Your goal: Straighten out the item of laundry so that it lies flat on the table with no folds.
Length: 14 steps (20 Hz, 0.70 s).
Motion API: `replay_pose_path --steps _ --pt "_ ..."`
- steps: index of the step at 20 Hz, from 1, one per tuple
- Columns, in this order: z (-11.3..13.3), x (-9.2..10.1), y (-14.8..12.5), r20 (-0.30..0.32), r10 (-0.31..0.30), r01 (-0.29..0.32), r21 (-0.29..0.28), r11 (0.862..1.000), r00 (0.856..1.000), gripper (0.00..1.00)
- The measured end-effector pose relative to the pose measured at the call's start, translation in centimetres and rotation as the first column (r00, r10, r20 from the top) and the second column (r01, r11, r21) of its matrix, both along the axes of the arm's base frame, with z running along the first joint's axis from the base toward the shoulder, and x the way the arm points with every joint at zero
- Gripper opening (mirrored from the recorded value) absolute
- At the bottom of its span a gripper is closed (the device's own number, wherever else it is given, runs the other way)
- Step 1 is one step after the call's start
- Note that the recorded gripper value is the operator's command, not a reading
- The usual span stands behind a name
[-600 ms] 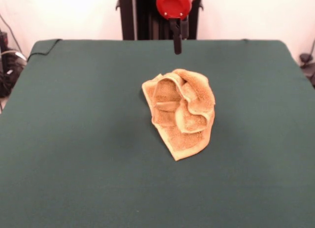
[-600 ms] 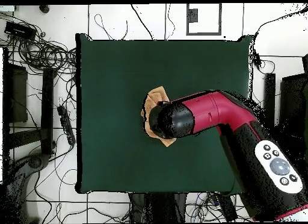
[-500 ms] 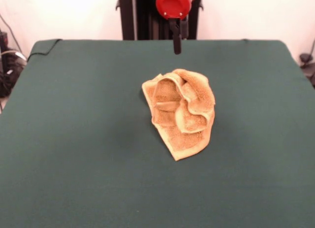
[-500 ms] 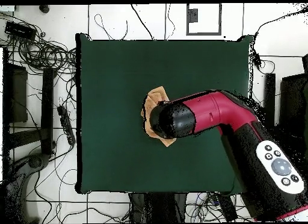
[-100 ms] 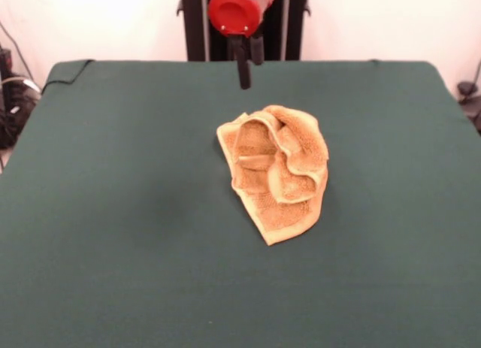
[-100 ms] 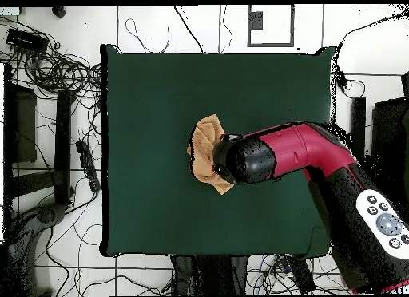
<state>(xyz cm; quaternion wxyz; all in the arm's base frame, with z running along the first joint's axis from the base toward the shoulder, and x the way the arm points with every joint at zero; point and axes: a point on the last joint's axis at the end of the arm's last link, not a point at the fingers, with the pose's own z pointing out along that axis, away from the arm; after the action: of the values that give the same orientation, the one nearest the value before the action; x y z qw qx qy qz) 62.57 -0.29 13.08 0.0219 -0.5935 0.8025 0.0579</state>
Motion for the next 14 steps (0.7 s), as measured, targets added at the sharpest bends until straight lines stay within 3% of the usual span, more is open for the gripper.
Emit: replay_pose_path --steps 14 --pt "-0.8 -0.1 1.0 0.0 0.027 -0.027 0.021 0.999 1.0 1.0"
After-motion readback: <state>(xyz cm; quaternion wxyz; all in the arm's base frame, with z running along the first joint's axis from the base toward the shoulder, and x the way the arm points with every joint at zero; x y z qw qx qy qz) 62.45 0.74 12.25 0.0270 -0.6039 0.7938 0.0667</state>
